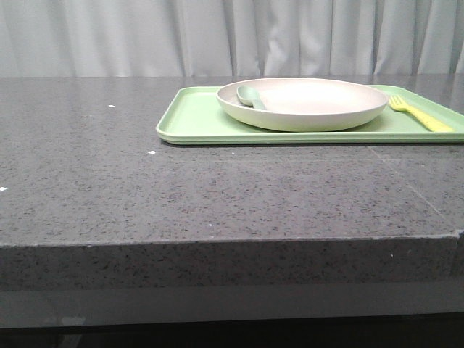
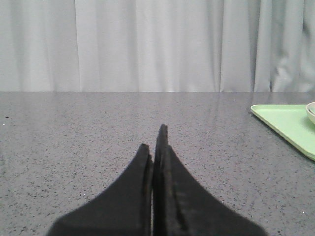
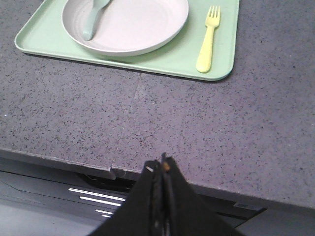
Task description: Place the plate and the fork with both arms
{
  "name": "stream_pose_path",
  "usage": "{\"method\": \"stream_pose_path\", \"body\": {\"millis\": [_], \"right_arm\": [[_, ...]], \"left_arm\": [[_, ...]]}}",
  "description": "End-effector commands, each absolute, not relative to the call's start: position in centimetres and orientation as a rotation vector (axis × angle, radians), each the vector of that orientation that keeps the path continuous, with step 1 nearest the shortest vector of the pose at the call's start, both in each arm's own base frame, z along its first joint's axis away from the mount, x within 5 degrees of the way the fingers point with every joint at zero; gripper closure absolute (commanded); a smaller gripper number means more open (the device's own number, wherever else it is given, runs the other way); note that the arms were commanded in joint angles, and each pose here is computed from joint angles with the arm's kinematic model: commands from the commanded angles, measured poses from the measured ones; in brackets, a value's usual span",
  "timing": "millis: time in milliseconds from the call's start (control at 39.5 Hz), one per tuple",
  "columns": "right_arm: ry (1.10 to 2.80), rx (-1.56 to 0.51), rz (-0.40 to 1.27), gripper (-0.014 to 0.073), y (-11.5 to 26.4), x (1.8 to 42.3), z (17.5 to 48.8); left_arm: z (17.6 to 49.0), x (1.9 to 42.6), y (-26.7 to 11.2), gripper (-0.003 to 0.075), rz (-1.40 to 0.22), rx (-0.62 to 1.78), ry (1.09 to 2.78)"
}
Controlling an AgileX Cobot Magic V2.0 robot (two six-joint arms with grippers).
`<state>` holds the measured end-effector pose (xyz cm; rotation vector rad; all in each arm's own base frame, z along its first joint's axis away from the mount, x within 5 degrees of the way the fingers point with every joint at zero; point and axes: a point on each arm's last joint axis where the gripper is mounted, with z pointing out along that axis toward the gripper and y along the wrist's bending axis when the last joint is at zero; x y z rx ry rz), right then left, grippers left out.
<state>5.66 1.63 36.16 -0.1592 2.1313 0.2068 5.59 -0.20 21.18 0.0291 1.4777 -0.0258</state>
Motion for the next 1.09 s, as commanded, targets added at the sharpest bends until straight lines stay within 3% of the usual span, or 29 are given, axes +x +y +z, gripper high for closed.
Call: {"method": "stream_pose_path", "body": {"millis": [0, 684, 887, 1064], "right_arm": [[2.041, -0.155, 0.207, 0.0662, 1.6, 5.9, 37.4], [2.041, -0.154, 0.207, 0.0662, 1.6, 5.9, 37.4], [1.945, -0.097, 0.12, 0.0662, 0.9, 5.4, 34.1], [1.756, -0.009, 0.054, 0.0662, 0.3, 5.5, 30.2]], "left_arm": [[22.0, 5.3, -0.1, 0.0738, -0.034, 0.013, 1.368], [22.0, 5.3, -0.1, 0.0738, -0.034, 0.013, 1.368], [22.0, 5.3, -0.1, 0.0738, -0.034, 0.013, 1.368], [22.0, 5.3, -0.1, 0.0738, -0.034, 0.013, 1.368]]}}
